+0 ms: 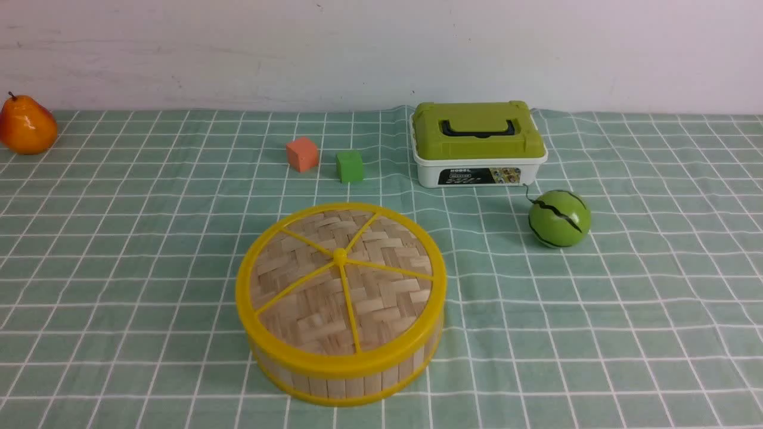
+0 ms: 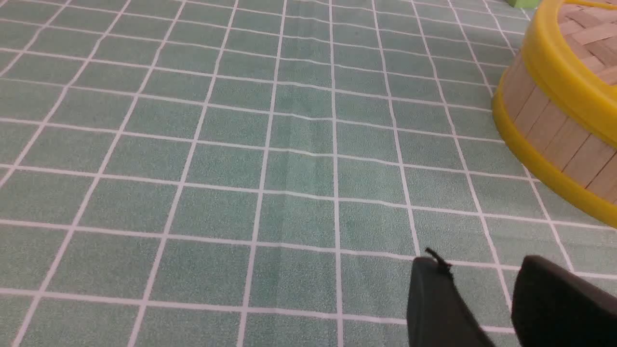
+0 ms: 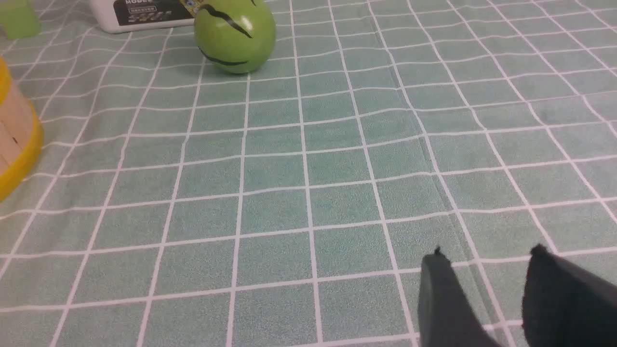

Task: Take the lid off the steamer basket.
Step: Use the right arm to lift the lid of the steamer

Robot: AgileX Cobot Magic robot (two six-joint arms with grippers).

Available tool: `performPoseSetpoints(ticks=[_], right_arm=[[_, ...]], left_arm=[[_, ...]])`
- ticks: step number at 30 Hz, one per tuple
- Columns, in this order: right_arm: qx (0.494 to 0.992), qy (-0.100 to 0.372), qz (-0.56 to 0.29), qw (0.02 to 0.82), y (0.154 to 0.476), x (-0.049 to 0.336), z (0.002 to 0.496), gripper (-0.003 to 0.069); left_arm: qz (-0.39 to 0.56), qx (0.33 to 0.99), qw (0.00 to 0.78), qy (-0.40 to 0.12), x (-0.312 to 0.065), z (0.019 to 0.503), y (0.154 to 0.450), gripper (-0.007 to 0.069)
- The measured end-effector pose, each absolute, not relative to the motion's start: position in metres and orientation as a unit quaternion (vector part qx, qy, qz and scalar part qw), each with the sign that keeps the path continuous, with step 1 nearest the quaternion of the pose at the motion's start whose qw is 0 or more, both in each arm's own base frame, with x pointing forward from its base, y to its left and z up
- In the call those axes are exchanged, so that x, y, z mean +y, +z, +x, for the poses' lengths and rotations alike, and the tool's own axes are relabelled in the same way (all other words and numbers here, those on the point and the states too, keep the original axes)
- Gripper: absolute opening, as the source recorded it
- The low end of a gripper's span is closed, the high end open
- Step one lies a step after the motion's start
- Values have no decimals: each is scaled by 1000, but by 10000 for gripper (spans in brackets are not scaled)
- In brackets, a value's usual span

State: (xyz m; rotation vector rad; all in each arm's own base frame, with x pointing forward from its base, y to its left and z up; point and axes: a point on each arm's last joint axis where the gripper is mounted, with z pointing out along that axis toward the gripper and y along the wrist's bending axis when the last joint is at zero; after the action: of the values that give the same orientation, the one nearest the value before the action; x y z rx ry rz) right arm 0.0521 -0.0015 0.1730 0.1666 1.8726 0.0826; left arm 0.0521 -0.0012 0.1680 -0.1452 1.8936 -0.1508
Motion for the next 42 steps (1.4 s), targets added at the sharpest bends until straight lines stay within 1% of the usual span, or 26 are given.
performPoseSetpoints(ticks=[8,42], right_arm=[[804,35,72,589,173,-1,52,237],[804,36,72,589,173,-1,52,238]], left_arm=[[-62,810,580,-65,-1,52,168,239],[-62,810,580,-65,-1,52,168,239]])
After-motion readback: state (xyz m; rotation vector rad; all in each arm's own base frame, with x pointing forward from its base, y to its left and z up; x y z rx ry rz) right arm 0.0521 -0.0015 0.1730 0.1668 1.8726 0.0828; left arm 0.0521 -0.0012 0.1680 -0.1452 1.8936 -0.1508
